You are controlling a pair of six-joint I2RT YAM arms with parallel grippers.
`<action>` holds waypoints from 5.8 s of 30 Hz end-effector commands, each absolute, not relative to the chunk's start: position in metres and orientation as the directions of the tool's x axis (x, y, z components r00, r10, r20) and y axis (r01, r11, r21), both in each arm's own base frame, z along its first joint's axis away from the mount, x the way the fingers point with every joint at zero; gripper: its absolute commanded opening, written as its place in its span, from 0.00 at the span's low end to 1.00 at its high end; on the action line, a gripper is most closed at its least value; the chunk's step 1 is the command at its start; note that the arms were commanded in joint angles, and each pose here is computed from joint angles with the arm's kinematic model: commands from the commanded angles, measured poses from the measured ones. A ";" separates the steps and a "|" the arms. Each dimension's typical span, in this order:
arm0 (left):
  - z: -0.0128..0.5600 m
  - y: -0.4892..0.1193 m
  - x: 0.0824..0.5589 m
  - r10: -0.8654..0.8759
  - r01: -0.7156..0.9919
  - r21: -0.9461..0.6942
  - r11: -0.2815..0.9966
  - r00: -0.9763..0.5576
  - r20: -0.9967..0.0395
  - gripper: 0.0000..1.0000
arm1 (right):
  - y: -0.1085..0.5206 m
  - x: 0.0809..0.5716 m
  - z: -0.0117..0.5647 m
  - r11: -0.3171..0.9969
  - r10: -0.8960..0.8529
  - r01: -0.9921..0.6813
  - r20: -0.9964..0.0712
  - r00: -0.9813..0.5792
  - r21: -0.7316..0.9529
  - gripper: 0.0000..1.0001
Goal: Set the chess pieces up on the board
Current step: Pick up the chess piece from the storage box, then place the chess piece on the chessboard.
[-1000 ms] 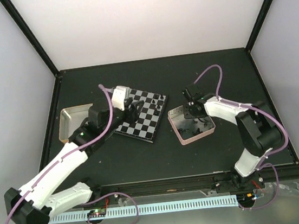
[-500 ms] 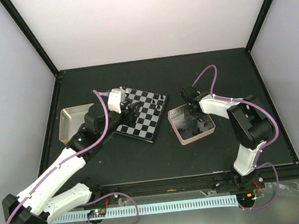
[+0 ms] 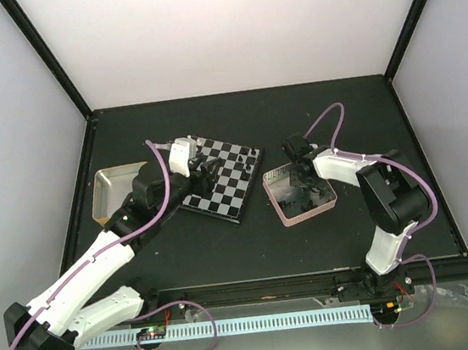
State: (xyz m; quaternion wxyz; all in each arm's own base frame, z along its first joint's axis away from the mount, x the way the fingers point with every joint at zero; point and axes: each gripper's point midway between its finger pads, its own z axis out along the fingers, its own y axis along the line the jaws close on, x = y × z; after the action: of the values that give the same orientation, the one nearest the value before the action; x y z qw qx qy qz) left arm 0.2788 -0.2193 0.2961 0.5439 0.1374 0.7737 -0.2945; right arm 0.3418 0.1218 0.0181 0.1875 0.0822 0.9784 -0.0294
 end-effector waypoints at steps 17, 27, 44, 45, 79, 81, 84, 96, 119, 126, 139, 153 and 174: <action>0.300 -0.229 0.279 -0.139 0.555 -0.358 0.751 -0.397 -0.907 0.61 | 0.123 0.333 0.035 0.981 0.192 0.178 -0.429 -0.883 0.074 0.07; 0.325 -0.256 0.265 -0.134 0.647 -0.446 0.619 -0.472 -0.871 0.66 | 0.203 0.328 0.177 0.824 0.081 -0.359 -0.717 -0.692 0.439 0.08; 0.389 -0.306 0.213 -0.045 0.679 -0.706 0.202 -0.714 -0.699 0.71 | 0.267 0.193 0.342 0.023 -0.003 -0.928 -0.928 -0.372 0.372 0.10; 0.389 -0.308 0.211 -0.036 0.670 -0.719 0.186 -0.726 -0.686 0.70 | 0.267 0.189 0.343 0.002 -0.010 -0.933 -0.933 -0.361 0.361 0.10; 0.359 -0.327 0.212 0.085 0.547 -0.824 0.150 -0.837 -0.540 0.02 | 0.265 0.226 0.328 0.241 -0.125 -0.946 -0.959 -0.253 0.218 0.44; 0.352 -0.325 0.219 0.066 0.552 -0.811 0.195 -0.832 -0.551 0.02 | 0.263 0.227 0.326 0.266 -0.119 -0.937 -0.956 -0.267 0.228 0.57; 0.336 -0.317 0.236 0.026 0.551 -0.775 0.309 -0.820 -0.572 0.02 | 0.259 0.229 0.324 0.307 -0.096 -0.921 -0.954 -0.283 0.242 0.68; 0.253 -0.237 0.317 -0.028 0.353 -0.347 0.869 -0.664 -0.747 0.02 | 0.186 0.297 0.285 0.782 0.217 -0.459 -0.874 -0.434 0.422 0.73; 0.107 -0.282 0.397 0.150 0.306 -0.156 0.939 -0.773 -0.616 0.02 | 0.140 0.316 0.182 0.857 0.429 0.018 -0.694 -0.579 0.515 0.73; 0.088 -0.293 0.409 0.163 0.313 -0.149 0.938 -0.778 -0.607 0.01 | 0.143 0.318 0.178 0.858 0.422 0.021 -0.682 -0.597 0.513 0.73; 0.072 -0.287 0.428 0.188 0.297 -0.081 0.951 -0.768 -0.612 0.01 | 0.142 0.320 0.176 0.867 0.412 0.030 -0.681 -0.605 0.497 0.73; 0.058 -0.285 0.433 0.197 0.282 -0.058 0.958 -0.788 -0.583 0.07 | 0.141 0.320 0.176 0.873 0.402 0.032 -0.681 -0.612 0.487 0.73; 0.116 -0.289 0.430 0.153 0.303 -0.140 0.943 -0.765 -0.625 0.37 | 0.142 0.318 0.177 0.873 0.397 0.025 -0.681 -0.615 0.487 0.73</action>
State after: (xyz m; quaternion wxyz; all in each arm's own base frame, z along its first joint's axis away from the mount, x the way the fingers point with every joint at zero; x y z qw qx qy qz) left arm 0.4232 -0.2822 0.0610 0.2828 0.1274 0.9473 -0.0800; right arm 0.3126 0.1430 0.1610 0.4038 0.1196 0.8804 0.2180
